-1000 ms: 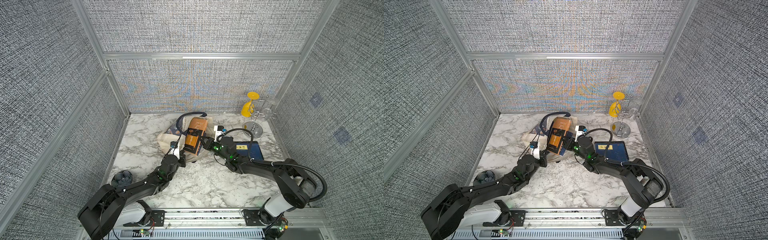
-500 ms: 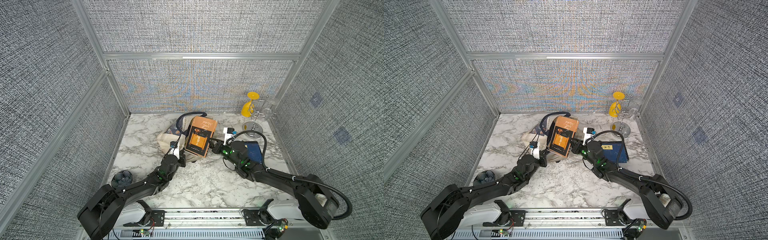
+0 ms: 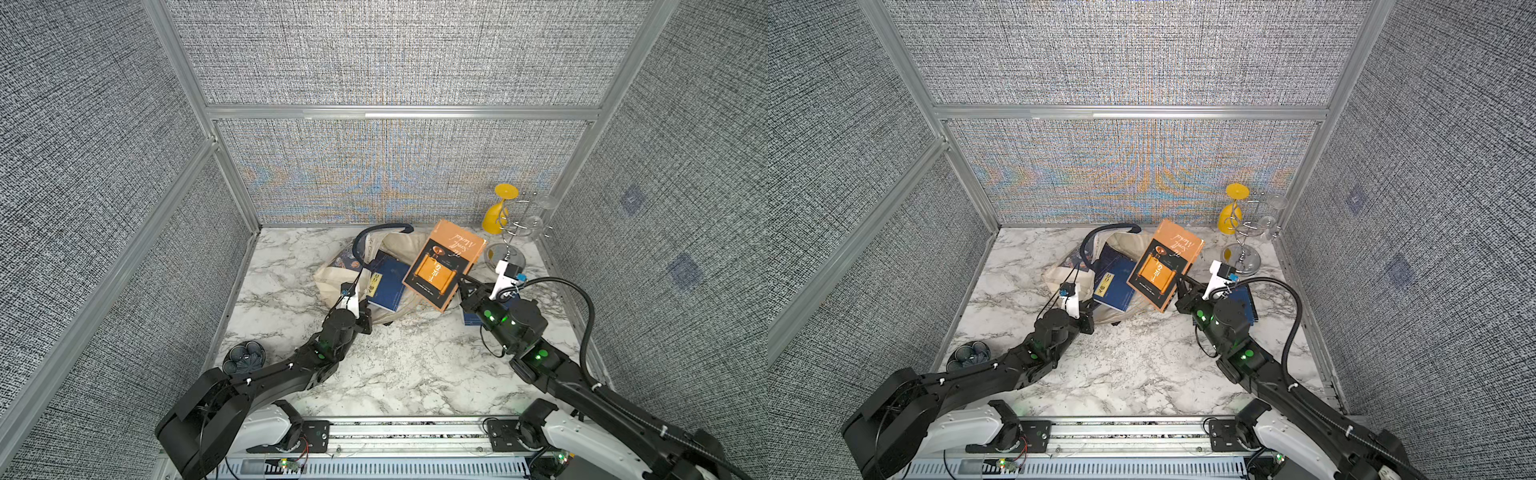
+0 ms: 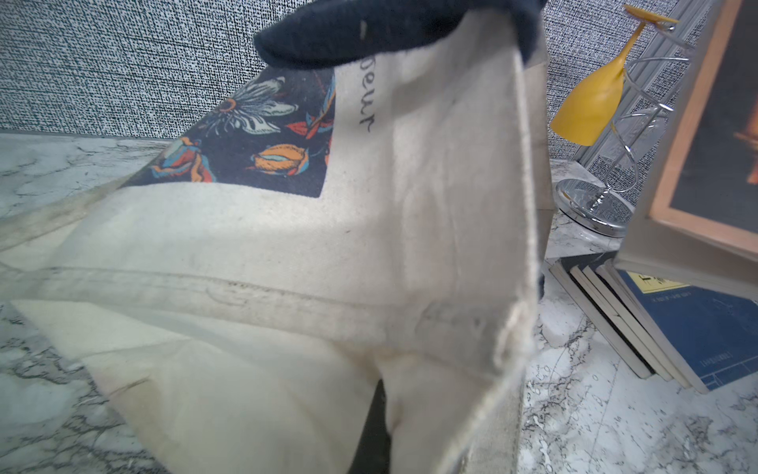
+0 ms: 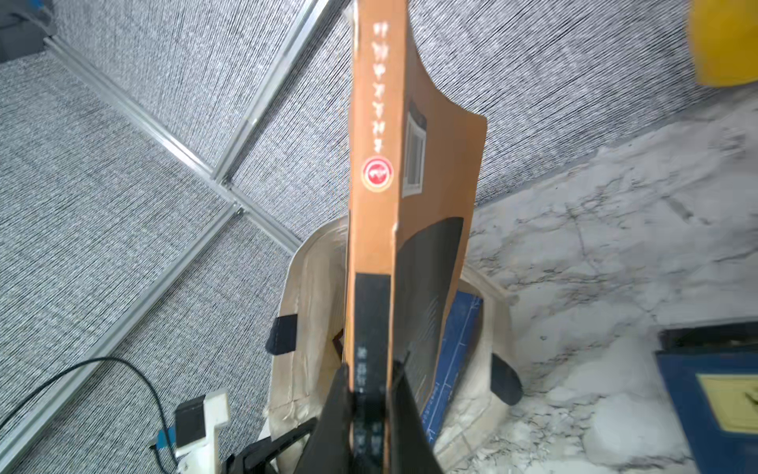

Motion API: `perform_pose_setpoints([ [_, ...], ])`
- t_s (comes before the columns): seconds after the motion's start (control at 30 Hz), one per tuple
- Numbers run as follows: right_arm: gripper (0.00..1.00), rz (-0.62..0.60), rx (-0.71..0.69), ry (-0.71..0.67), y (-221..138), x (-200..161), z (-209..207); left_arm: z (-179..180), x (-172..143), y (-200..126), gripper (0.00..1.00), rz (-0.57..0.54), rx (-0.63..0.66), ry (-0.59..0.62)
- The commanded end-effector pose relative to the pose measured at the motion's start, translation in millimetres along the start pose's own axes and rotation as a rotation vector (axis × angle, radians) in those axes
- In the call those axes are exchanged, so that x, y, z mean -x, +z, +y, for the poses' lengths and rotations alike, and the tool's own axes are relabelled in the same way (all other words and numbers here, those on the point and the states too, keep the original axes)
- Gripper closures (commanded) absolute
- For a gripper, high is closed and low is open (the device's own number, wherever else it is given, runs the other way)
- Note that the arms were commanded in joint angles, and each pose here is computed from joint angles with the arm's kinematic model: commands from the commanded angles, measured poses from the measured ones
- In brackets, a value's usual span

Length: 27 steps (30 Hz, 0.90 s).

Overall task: Take out the books from the canvas bag
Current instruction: Pick up the book from the canvas bag, then place the book on the book.

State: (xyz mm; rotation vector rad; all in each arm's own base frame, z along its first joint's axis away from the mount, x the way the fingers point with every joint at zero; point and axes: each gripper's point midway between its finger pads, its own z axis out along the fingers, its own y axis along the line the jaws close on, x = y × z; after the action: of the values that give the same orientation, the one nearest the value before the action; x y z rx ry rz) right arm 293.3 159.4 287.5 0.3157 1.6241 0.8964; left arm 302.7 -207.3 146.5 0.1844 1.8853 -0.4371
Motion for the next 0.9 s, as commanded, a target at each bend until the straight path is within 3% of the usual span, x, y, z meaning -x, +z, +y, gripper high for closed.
perform_pose_setpoints([
  [0.0, 1.0, -0.12, -0.147, 0.019, -17.3, 21.6, -30.4, -4.6, 11.4, 0.6, 1.0, -0.035, -0.014, -0.014],
  [0.3, 1.0, -0.329, -0.392, 0.115, -60.8, 30.6, -106.0, -6.4, 10.1, 1.9, 1.0, -0.03, -0.023, -0.018],
  [0.6, 1.0, -0.353, -0.637, 0.303, -79.9, -12.3, -185.0, -6.6, 9.5, 2.0, 1.0, -0.028, -0.024, -0.018],
  [0.87, 1.0, -0.303, -0.771, 0.436, -83.2, -46.5, -214.1, -7.4, 7.7, 3.8, 1.0, -0.021, -0.027, -0.017],
])
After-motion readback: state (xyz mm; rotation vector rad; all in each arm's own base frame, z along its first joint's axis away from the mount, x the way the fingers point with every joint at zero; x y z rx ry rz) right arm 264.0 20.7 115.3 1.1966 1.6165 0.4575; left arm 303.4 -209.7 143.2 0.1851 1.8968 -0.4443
